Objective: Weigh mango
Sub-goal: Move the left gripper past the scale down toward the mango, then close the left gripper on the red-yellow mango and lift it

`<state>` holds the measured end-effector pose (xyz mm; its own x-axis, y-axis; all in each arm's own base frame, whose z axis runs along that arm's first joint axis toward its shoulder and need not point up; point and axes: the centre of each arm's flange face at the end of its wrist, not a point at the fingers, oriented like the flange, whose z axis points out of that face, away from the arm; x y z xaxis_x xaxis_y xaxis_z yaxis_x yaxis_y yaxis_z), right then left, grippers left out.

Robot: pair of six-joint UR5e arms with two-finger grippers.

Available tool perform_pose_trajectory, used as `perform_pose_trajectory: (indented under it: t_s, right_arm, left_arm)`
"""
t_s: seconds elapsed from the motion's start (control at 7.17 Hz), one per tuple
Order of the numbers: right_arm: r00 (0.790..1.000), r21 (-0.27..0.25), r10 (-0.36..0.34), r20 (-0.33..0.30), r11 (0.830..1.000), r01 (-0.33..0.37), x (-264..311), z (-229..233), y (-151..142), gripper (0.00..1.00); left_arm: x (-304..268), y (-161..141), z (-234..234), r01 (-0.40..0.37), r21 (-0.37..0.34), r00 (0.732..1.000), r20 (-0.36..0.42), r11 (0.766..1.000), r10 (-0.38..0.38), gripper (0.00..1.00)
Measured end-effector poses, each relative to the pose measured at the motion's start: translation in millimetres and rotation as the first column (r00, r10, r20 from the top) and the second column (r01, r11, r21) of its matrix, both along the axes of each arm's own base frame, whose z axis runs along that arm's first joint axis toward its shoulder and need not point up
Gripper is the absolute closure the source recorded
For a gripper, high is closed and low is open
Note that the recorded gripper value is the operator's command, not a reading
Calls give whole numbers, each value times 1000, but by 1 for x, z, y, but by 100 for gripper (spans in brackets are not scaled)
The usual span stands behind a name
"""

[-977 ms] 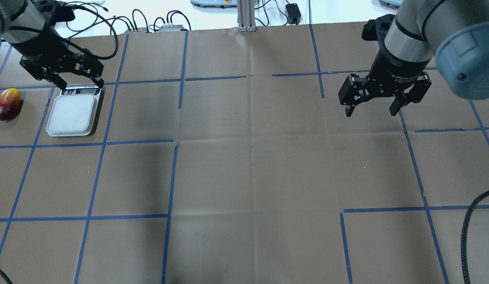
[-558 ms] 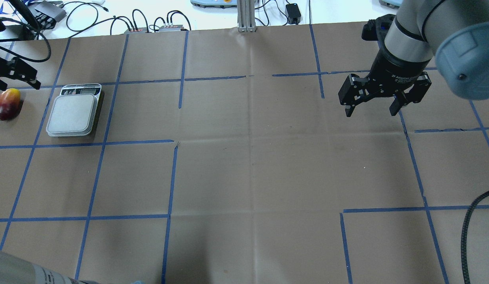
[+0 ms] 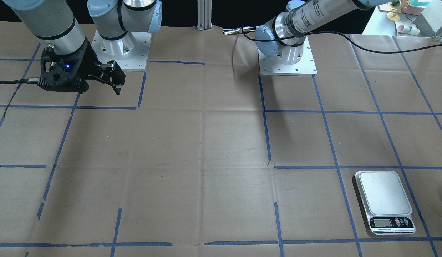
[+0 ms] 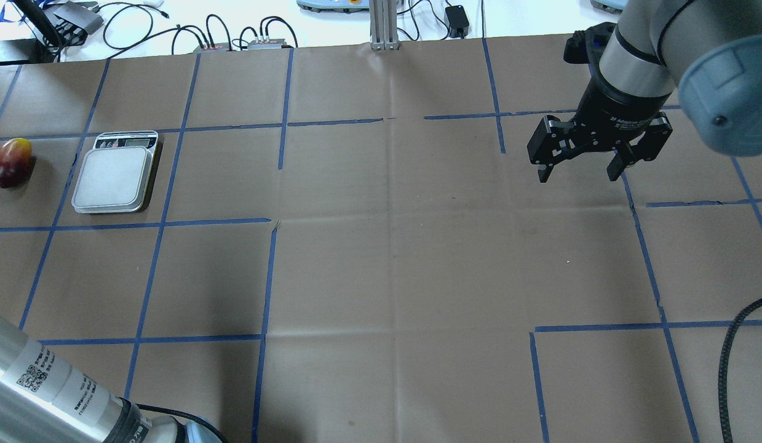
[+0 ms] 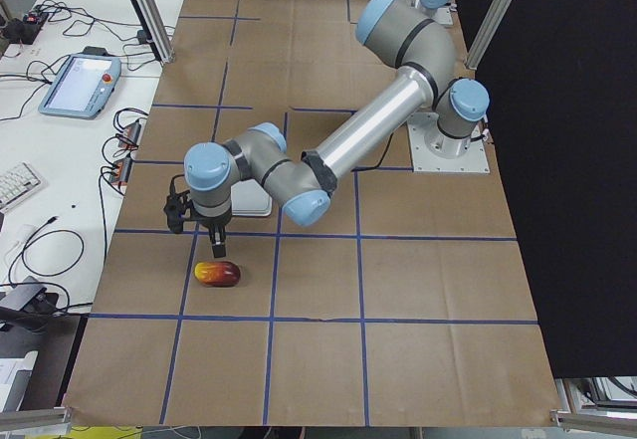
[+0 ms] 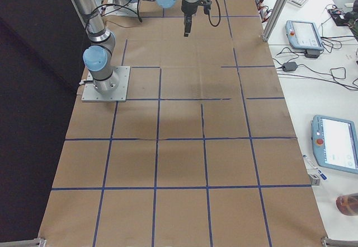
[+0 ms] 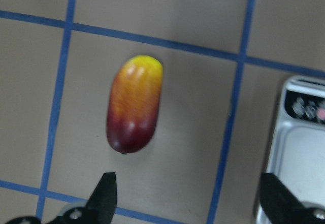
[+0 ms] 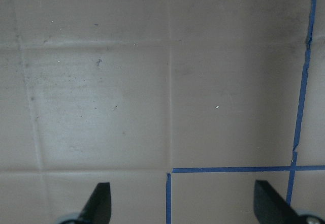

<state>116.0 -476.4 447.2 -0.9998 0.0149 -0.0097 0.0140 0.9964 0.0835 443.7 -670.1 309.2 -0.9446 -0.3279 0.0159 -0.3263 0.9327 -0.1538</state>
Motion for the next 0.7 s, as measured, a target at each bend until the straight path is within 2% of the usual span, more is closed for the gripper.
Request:
perform_pose_trajectory:
  t_s: [0.14, 0.28, 0.56, 0.7]
  right_arm:
    - [1000, 0, 0, 0, 1000, 0, 0, 0, 0, 0]
    - [1000, 0, 0, 0, 1000, 0, 0, 0, 0, 0]
    - [1000, 0, 0, 0, 1000, 0, 0, 0, 0, 0]
    - [1000, 0, 0, 0, 1000, 0, 0, 0, 0, 0]
  left_arm:
    - [15, -9, -23, -63, 3, 998, -18, 998, 63, 0]
    - [20, -14, -38, -44, 8, 999, -26, 999, 44, 0]
    - [24, -17, -56, 141, 28, 990, -12, 990, -141, 0]
    - [25, -17, -62, 197, 38, 980, -12, 980, -197, 0]
